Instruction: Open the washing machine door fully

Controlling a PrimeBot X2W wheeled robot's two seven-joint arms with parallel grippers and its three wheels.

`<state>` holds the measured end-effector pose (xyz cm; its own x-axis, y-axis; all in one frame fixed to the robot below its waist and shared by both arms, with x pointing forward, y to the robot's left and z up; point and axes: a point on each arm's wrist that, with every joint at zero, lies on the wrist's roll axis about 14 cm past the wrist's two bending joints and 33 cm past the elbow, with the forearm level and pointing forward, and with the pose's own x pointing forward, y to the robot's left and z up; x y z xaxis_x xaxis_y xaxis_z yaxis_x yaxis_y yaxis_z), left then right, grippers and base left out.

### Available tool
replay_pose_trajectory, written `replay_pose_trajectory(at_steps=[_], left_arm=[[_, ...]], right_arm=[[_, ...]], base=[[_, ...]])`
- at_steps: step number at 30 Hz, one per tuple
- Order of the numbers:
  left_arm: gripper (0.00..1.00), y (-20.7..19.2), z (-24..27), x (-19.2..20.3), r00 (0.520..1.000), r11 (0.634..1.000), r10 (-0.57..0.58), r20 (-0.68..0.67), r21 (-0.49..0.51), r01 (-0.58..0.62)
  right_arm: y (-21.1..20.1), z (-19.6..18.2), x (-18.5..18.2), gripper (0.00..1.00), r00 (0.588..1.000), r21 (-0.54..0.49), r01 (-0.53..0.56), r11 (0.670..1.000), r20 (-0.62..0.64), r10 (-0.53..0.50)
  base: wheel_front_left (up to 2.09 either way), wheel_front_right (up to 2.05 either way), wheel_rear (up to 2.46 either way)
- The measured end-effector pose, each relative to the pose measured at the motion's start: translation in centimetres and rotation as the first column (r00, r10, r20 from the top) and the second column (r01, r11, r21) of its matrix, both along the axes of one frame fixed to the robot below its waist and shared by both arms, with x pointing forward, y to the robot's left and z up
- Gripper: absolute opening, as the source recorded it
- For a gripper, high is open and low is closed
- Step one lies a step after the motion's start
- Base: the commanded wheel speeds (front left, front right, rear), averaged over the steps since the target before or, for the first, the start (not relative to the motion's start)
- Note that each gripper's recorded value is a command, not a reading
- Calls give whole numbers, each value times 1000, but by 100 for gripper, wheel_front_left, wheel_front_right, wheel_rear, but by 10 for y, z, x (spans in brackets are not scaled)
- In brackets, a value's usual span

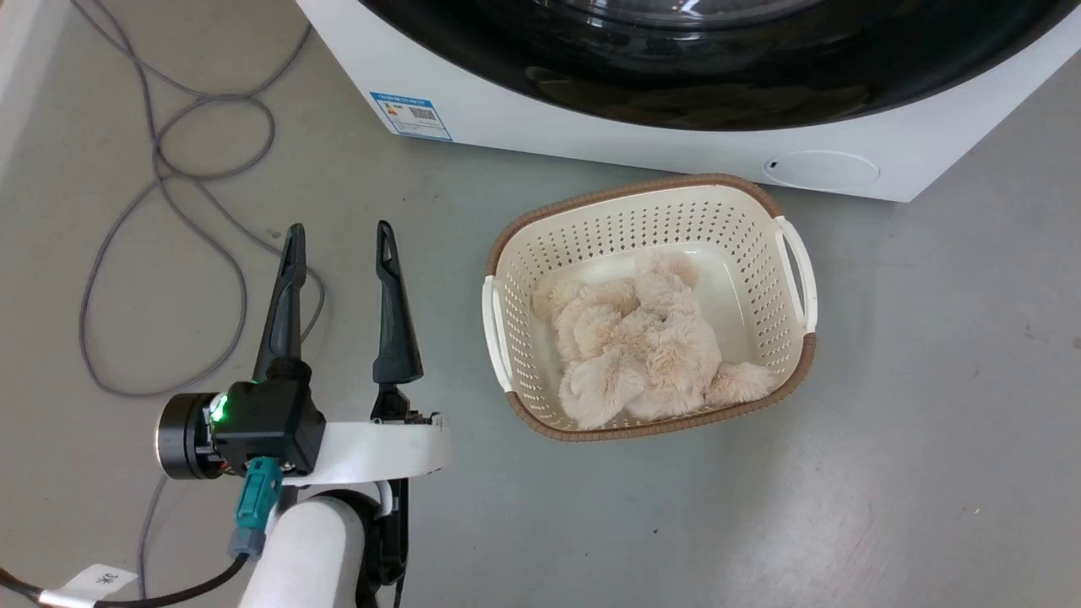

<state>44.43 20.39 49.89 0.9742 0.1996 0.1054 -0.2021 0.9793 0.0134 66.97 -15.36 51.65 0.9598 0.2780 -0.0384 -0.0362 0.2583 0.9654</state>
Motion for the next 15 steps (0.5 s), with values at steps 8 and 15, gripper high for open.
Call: replay_pose_trajectory(at_steps=[8, 15], left_arm=[[100, 0, 3, -1, 1000, 1000, 1, 6, 0, -1], [100, -1, 5, -2, 1000, 1000, 1, 12, -1, -1]], right_arm=[[8, -1, -3, 0, 998, -51, -58, 997, -10, 57], [11, -2, -12, 0, 991, -108, -130, 986, -29, 128]], base=[[0, 0, 0], [0, 0, 0]])
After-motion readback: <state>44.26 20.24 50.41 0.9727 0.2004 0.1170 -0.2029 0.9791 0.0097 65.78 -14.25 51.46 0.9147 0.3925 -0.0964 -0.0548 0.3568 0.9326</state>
